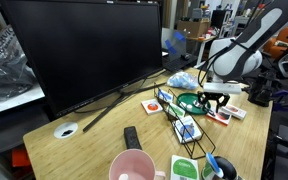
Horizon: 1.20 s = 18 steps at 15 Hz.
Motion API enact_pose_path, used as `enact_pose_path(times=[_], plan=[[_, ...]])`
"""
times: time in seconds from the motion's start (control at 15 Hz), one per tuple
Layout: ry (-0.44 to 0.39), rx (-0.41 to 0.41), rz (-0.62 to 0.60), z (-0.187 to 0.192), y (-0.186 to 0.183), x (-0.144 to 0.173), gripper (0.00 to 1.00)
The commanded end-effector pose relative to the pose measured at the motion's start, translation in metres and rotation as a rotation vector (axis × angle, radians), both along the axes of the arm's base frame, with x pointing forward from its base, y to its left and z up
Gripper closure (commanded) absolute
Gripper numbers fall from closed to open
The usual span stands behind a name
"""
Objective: Put the silver pincers in the pink pot
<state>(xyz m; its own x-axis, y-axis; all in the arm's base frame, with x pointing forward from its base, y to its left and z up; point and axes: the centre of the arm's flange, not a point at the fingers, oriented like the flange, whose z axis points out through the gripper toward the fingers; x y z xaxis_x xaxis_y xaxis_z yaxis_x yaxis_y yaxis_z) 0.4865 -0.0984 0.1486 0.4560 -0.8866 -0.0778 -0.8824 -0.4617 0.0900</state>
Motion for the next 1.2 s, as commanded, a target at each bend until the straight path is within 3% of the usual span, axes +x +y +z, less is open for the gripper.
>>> enact_pose_path(times=[0.0,0.2,0.4,0.53,1.13], plan=[[-0.031,0.002,0.01,0.001,-0.002,0.002,0.68],[-0.04,-0.005,0.016,0.003,-0.001,0.002,0.88],[-0.052,-0.009,0.021,0.005,0.001,0.002,0.97],[-0.06,-0.012,0.022,0.007,0.001,0.002,0.93],[-0.128,-0.018,0.029,0.028,0.0,0.003,0.97]])
